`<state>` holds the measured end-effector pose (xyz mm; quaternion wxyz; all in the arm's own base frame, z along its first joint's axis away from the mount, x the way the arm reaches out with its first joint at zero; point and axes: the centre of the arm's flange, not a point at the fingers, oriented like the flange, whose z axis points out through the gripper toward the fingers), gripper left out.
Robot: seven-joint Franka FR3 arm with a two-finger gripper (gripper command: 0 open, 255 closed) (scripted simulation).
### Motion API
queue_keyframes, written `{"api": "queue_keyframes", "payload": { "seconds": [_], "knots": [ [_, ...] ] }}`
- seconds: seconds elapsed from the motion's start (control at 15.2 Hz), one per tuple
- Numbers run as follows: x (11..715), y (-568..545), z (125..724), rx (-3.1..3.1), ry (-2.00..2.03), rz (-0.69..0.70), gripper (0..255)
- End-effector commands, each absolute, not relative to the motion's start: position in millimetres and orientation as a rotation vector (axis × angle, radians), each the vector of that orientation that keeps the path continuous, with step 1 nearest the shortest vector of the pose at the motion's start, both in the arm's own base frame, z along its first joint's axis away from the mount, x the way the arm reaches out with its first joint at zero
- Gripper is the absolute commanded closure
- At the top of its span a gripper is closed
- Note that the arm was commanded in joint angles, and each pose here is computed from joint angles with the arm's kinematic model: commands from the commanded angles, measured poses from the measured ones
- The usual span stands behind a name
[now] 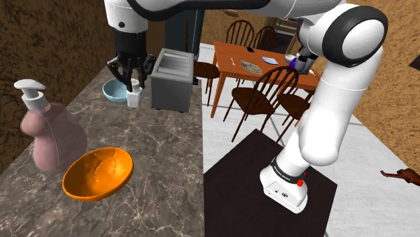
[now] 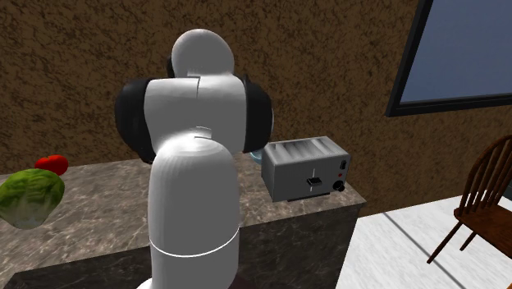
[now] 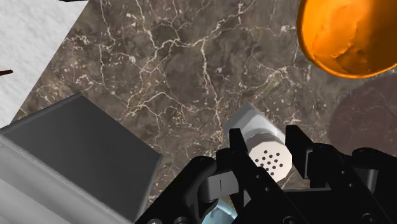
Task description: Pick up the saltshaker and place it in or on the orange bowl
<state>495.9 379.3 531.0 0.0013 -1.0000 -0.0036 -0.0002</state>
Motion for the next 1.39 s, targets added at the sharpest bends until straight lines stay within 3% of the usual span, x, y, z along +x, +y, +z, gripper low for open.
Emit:
{"api": "queue_keyframes", "payload": {
  "seconds": [0.0, 0.86, 1.32],
  "knots": [
    [483, 403, 534, -3.139, -0.009, 0.0, 255],
    [400, 555, 558, -3.139, -0.009, 0.0, 255],
    [400, 555, 521, -3.139, -0.009, 0.0, 255]
  ]
}}
